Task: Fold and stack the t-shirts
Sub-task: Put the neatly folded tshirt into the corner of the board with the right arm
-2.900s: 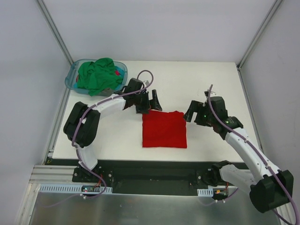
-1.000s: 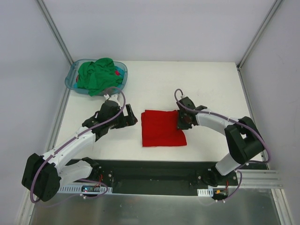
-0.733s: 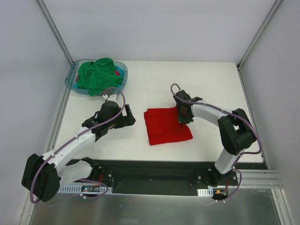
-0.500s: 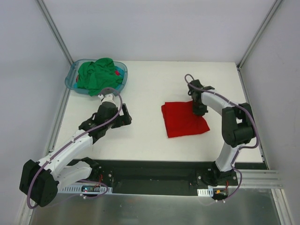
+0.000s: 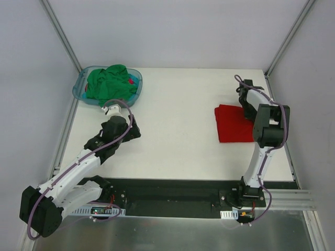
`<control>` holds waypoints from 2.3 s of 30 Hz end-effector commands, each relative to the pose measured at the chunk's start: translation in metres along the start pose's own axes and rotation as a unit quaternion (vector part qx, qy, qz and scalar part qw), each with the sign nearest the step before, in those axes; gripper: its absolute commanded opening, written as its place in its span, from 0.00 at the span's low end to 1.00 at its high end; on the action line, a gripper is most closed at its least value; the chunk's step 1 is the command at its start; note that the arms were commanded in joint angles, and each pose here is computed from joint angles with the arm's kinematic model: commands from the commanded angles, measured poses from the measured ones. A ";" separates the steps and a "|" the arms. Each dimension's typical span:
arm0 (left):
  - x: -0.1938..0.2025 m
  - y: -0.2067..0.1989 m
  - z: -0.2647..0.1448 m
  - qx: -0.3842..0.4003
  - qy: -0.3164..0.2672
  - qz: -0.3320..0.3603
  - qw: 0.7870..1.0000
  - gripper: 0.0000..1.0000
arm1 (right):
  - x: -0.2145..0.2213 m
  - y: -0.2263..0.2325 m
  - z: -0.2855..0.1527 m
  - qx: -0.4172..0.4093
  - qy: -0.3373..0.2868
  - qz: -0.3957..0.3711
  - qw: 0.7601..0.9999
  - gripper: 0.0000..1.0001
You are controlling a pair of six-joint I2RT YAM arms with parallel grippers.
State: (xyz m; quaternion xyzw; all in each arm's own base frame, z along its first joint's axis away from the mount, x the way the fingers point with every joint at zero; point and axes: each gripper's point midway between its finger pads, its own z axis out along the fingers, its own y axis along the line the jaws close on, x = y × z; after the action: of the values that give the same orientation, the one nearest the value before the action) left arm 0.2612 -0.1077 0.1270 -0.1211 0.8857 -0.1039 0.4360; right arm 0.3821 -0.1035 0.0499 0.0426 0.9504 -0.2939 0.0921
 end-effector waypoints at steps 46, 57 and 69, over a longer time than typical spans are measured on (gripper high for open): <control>-0.003 -0.017 -0.017 0.059 0.006 -0.016 0.998 0.99 | -0.039 -0.033 -0.159 -0.225 -0.248 0.178 0.925 0.96; 0.028 -0.029 -0.026 0.110 0.066 -0.041 0.991 0.99 | 0.095 0.087 -0.203 -0.436 -0.280 0.106 0.849 0.96; 0.053 -0.011 -0.031 0.119 0.062 -0.046 0.990 0.99 | 0.124 0.084 -0.199 -0.444 -0.328 0.137 0.823 0.96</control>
State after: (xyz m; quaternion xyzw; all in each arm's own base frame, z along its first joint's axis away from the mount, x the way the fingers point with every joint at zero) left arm 0.2086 -0.1329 0.1052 -0.0955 0.8944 -0.2205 0.3772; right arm 0.2318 0.0789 0.1215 0.0170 0.9014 0.1640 0.4004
